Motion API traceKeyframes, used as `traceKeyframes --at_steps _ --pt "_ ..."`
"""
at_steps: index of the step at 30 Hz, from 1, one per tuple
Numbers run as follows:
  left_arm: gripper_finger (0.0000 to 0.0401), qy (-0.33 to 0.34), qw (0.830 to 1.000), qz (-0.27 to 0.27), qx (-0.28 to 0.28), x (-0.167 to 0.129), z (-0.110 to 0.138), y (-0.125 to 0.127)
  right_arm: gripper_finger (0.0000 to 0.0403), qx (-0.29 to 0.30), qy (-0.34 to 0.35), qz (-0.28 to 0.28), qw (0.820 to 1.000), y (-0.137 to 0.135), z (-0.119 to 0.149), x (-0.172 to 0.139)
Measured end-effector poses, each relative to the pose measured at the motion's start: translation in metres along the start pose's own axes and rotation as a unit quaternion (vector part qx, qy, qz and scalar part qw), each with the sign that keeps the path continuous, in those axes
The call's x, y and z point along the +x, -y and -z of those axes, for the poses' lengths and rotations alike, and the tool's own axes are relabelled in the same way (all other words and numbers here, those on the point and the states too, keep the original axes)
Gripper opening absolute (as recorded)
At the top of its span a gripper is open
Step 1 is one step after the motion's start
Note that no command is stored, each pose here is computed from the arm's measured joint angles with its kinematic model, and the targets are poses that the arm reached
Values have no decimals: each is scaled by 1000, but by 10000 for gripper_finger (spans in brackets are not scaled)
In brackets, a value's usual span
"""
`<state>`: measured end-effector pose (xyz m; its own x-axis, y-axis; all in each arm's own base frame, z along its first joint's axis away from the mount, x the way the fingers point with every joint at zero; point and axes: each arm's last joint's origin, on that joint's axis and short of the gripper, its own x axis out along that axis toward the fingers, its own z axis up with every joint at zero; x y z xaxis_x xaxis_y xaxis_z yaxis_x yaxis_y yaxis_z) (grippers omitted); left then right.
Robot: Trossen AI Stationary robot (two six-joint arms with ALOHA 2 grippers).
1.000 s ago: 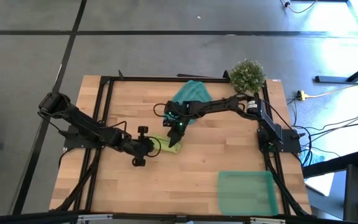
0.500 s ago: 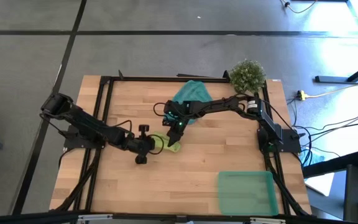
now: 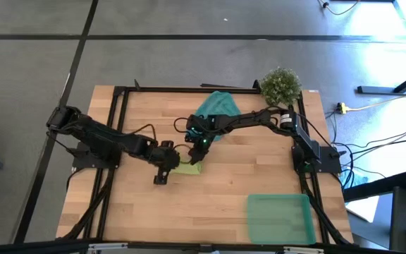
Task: Roll microfiber towels into tight, uniform cylinder then place into a basket
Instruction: Roll the green microfiber cloth
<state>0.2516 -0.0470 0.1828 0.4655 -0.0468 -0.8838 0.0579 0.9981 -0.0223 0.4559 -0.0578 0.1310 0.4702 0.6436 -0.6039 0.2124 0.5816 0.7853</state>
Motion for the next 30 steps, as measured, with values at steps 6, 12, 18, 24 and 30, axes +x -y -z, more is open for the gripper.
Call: traceKeyframes --at_steps 6,12,18,24,30 --pt "2 -29 998 25 -42 13 1 -14 4 14 -10 23 1000 1 4 2" --pt "1 -49 997 15 -64 27 2 -25 4 15 -18 37 999 -1 8 5" --pt "1 -33 997 -2 -73 28 -1 -32 4 -2 -23 61 998 0 12 7" --pt "1 -46 997 -5 -70 34 1 -33 31 -46 -18 55 997 -3 11 10" --pt "2 -62 996 -8 -69 45 3 -33 82 -52 -17 57 997 -6 12 13"
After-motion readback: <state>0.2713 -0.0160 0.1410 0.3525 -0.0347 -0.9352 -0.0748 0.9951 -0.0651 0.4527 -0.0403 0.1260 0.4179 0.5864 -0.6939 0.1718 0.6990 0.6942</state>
